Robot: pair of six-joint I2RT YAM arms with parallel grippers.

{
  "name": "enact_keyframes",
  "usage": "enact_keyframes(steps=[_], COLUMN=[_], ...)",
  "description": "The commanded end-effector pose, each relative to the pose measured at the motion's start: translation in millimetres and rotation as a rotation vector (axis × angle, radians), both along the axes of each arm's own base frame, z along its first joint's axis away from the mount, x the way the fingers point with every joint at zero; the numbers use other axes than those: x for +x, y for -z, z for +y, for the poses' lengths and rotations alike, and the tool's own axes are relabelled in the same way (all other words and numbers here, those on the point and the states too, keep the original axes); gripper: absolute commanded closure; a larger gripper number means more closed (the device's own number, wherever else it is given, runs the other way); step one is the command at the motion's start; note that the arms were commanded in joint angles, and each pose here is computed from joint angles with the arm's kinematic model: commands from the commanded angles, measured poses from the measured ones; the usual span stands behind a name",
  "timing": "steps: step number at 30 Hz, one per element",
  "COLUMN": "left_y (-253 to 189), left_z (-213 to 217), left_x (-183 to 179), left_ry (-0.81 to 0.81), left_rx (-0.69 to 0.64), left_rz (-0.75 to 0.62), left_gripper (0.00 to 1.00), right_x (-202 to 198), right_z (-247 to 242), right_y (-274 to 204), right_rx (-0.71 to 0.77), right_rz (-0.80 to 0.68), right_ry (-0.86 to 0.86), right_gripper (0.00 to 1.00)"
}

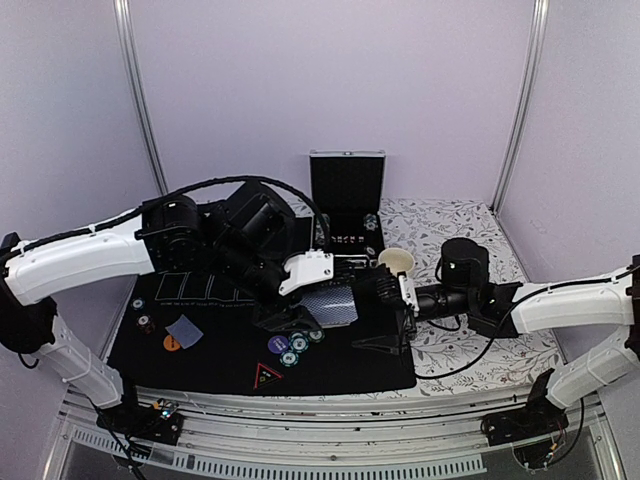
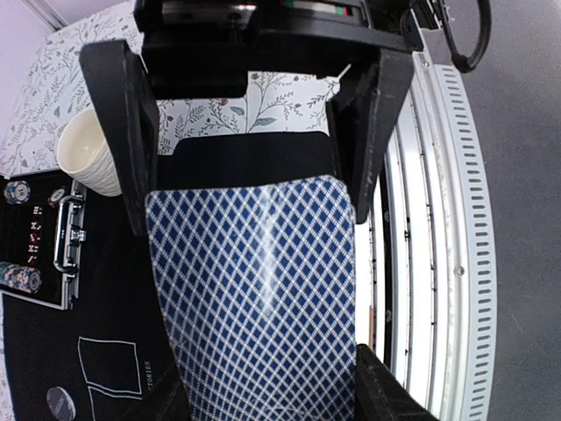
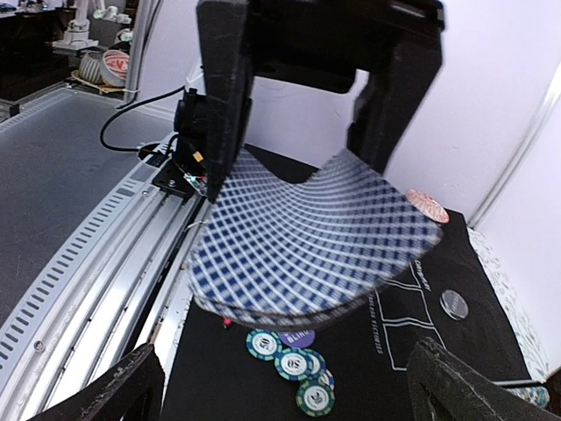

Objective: Distribute texas hold em gaming equipment

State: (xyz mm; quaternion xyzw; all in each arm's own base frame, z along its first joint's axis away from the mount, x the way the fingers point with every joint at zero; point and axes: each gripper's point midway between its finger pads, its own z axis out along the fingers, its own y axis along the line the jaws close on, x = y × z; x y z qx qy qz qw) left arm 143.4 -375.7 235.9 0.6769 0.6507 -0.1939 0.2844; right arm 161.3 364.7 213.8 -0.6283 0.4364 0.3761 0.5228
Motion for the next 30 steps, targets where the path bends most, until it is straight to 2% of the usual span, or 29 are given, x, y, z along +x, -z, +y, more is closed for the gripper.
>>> enact_keyframes(steps=[1,5,16,18,24,30], left_y=[-0.5,-2.1,-4.6,-3.8,-3.0,-4.4], left_z=[-2.6,-5.7,-8.3,-9.2,-8.6,-11.0], left_x=[-8.7,-11.5,-14.3,-14.2,-13.0,-12.3], left_ry=[0.03,0.038,0.051,0.053,0.052,0.056], left_rx=[0.024,0.021,0.013,0.016,0.022,0.019], left_rz=[0.002,-0.003,-0.007,-0.009,-0.02,-0.023], left_gripper=[0.5,0.49,0.49,0.49,0.49,0.49], right_x=[-12.6,-9.7,-6.9,-6.3,-7.7,-4.4], right_z=[24.1,32.7,42.9,44.4,45.7,49.6], right_y=[-25.8,-25.4,-27.9,-27.8,-24.2,-20.8], right_rx=[0.13,0.161,0.196,0.195,0.184,0.173], right_rz=[-0.052,0.026,0.084,0.086,0.077,0.075], right_ry=[-0.086,-0.096,-0.124,-0.129,-0.135,-0.121], right_gripper=[0.01,0.02,0.24,0.24,0.15,0.17])
